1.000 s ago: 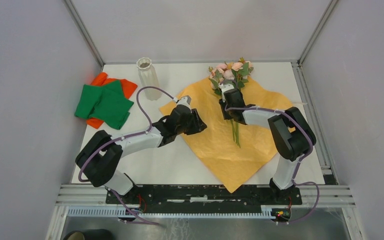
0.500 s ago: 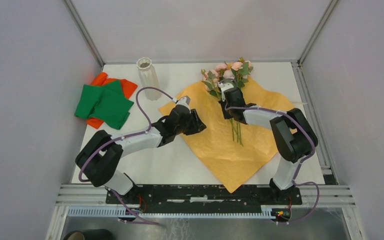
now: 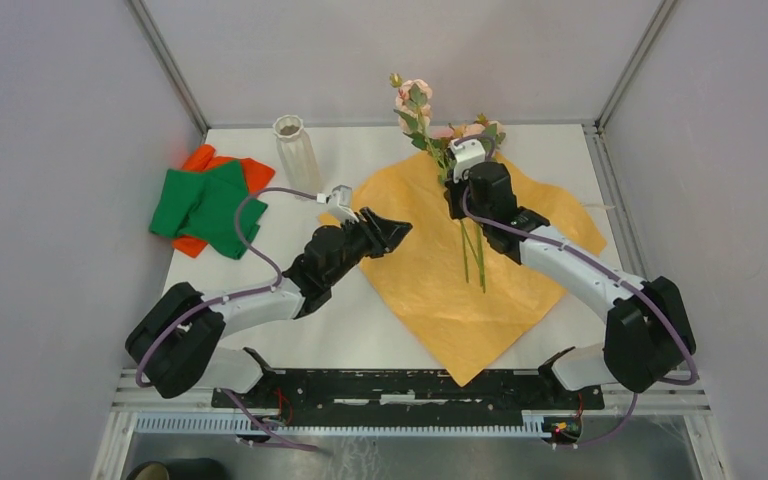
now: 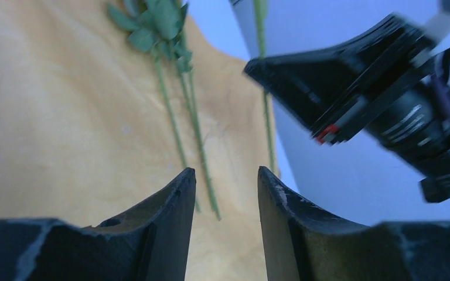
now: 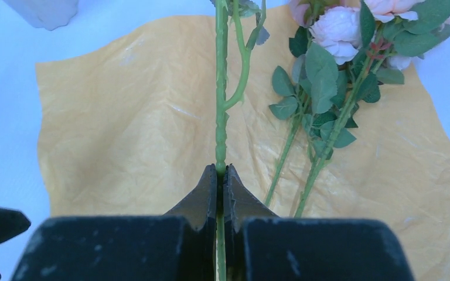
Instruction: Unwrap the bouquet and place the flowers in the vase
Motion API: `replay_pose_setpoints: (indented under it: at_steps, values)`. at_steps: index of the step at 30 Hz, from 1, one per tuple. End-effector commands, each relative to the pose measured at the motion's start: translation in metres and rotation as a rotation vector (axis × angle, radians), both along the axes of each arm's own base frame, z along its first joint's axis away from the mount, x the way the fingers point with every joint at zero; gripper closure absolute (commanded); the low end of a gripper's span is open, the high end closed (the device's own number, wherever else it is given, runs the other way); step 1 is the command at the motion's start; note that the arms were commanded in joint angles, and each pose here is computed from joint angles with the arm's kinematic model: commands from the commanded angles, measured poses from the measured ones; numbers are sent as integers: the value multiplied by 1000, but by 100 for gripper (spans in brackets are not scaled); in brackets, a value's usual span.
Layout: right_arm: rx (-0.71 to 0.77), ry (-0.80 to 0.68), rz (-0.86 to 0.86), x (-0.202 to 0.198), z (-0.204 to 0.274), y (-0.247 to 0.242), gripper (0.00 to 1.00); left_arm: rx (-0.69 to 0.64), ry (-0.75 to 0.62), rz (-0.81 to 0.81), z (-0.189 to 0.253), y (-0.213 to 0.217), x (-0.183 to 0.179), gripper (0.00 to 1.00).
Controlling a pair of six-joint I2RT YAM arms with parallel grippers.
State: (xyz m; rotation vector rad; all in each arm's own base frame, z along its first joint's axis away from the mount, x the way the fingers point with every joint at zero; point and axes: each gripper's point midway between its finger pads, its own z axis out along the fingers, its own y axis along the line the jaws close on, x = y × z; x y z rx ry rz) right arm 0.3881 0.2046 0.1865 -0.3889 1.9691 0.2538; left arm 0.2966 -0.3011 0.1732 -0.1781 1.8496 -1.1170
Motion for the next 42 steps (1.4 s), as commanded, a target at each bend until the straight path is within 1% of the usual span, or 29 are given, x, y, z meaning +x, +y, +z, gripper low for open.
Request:
replay_pose_setpoints:
  at_steps: [1,4,8,10,13,16,20,28,30,31,34,37,41,42]
  values:
    - [40,-28,57,-17,12,17,100,-299,-201,-26,93,-17,13,49]
    - [53,-43,76,-27,17,24,100,-411,-237,-62,109,-29,18,48]
    - [51,-44,84,-36,17,28,100,-463,-239,-119,108,-51,32,46]
    - [53,-51,90,-40,19,29,100,-459,-252,-122,104,-57,39,46]
    - [44,-58,88,-46,21,27,100,-440,-232,-97,89,-60,49,45]
    - [43,-60,89,-50,21,25,100,-440,-220,-99,80,-60,51,45]
    - [57,-63,100,-55,21,28,100,-407,-212,-93,71,-63,56,46]
    - [48,-40,102,-64,5,30,100,-417,-245,-166,73,-90,69,45]
    - [47,-40,101,-65,5,29,100,-414,-254,-185,72,-96,71,52]
    - [46,-39,100,-66,4,29,100,-409,-260,-190,71,-97,71,58]
    - [44,-43,95,-67,4,27,100,-390,-280,-208,70,-99,69,80]
    - [28,-50,72,-64,6,22,100,-369,-292,-219,68,-97,64,97]
    - [22,-63,75,-62,13,23,100,-309,-293,-221,67,-95,62,98]
    - [21,-68,79,-62,16,24,98,-285,-295,-215,67,-94,63,98]
